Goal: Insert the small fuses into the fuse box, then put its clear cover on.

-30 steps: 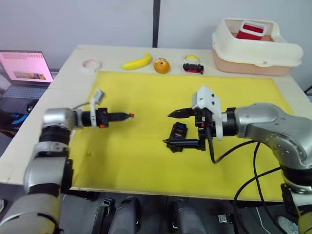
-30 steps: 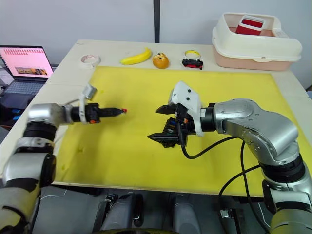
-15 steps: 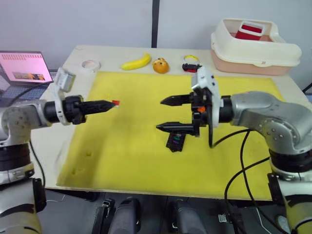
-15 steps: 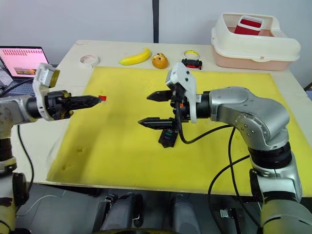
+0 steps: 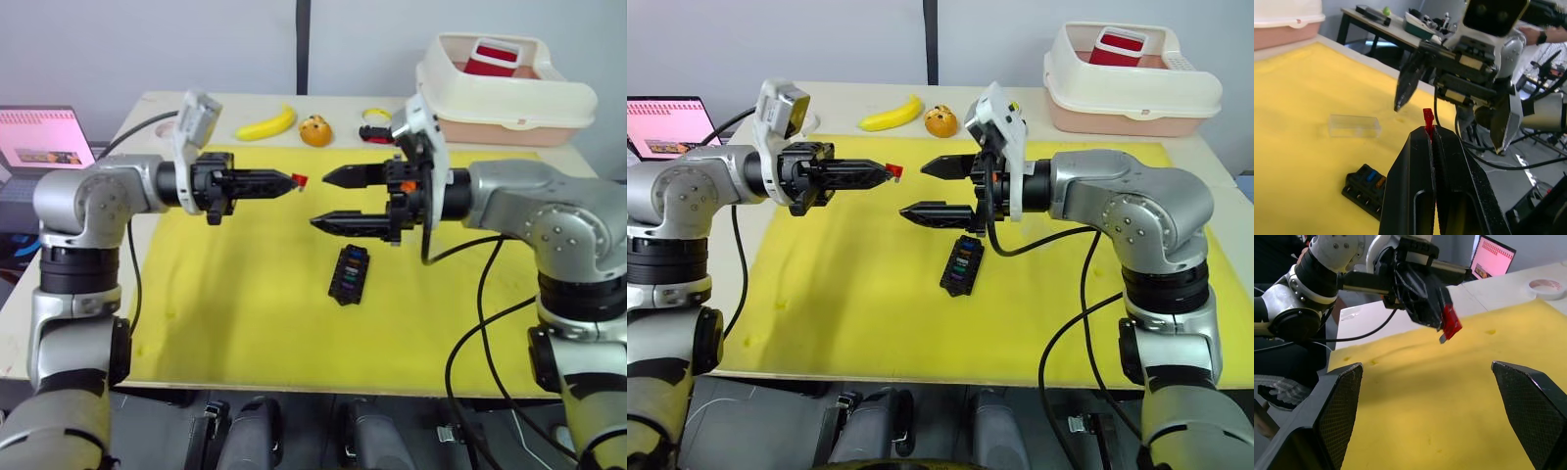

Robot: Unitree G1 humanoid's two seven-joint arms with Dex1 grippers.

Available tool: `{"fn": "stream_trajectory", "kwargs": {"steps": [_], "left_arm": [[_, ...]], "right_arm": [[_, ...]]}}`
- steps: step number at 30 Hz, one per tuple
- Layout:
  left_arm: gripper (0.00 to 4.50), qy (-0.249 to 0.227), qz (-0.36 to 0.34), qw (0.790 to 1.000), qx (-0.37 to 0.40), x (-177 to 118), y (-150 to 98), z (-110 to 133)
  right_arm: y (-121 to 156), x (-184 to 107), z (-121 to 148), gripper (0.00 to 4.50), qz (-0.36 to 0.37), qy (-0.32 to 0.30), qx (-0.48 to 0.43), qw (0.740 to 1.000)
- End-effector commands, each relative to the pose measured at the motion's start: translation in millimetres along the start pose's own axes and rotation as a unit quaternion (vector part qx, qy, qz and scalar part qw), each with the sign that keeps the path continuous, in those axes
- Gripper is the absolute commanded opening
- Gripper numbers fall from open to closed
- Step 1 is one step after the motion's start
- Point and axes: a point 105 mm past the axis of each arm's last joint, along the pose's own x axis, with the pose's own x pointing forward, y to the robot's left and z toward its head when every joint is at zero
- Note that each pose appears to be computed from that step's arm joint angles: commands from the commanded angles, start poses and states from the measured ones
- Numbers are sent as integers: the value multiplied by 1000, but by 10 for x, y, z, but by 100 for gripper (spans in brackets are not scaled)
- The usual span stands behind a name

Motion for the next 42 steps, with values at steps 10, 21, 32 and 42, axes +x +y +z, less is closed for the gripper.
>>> {"fn": "stream_trajectory", "kwargs": {"steps": [10, 21, 32, 42], "left_arm": [[0, 9, -17, 999, 47, 88, -61, 50], [0, 9, -26, 998, 49, 175, -44, 23], [0, 9, -28, 998, 54, 217, 2, -3], [0, 6, -29, 998, 51, 245, -4, -33]], "right_arm": [[-38, -66, 198, 267, 0, -9, 14, 1000], [-25, -78, 164, 267, 1, -1, 25, 1000], [-7, -83, 102, 267, -5, 2, 42, 999], [5, -60, 68, 88, -9, 10, 53, 999]]}}
